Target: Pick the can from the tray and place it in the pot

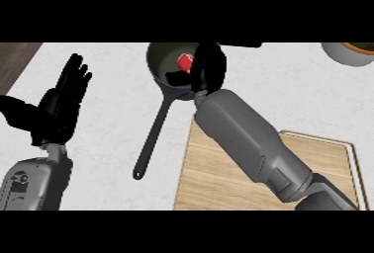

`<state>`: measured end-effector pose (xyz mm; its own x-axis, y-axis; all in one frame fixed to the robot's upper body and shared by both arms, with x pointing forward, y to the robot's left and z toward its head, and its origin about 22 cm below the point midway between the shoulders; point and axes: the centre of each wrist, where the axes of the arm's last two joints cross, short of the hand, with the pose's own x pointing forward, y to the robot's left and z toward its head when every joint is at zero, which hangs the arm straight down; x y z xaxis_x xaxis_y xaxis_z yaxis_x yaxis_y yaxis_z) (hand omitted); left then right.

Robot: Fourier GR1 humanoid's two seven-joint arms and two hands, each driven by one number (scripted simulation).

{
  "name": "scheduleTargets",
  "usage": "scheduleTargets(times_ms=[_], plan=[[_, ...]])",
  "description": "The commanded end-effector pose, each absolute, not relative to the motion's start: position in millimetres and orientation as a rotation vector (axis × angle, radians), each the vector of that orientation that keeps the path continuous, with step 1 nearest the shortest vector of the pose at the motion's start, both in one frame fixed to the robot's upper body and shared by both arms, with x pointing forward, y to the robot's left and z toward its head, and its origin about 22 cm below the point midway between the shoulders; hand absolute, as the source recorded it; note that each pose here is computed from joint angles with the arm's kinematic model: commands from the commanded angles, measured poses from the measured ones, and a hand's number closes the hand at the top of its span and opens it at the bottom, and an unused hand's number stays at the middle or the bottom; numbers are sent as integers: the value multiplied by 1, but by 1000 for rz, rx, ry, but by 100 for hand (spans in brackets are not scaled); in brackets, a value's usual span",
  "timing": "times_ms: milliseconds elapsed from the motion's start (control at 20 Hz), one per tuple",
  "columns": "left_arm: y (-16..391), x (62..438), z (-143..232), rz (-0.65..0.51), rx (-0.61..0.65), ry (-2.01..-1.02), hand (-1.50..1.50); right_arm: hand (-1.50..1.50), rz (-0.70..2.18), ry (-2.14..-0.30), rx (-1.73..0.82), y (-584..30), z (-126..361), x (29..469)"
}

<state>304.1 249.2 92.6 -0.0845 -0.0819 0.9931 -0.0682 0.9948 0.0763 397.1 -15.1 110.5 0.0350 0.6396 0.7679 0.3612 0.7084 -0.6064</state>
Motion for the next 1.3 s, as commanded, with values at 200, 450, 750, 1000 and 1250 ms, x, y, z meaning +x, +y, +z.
scheduleTargets(times_ms=[200, 450, 750, 1000, 1250], plan=[[261, 303, 107, 13, 147, -1641, 0, -150, -71, -1686, -649, -28, 113, 394], [275, 295, 95, 33, 170, -1617, 0, -150, -81, -1718, -582, -44, 86, 387], [280, 276, 93, 61, 199, -1614, 0, -150, -55, -1732, -478, -88, 79, 374], [285, 278, 78, 81, 211, -1614, 0, -150, 2, -1724, -474, -112, 68, 366], [275, 282, 87, 77, 194, -1602, 0, -150, 7, -1735, -473, -126, 82, 361]])
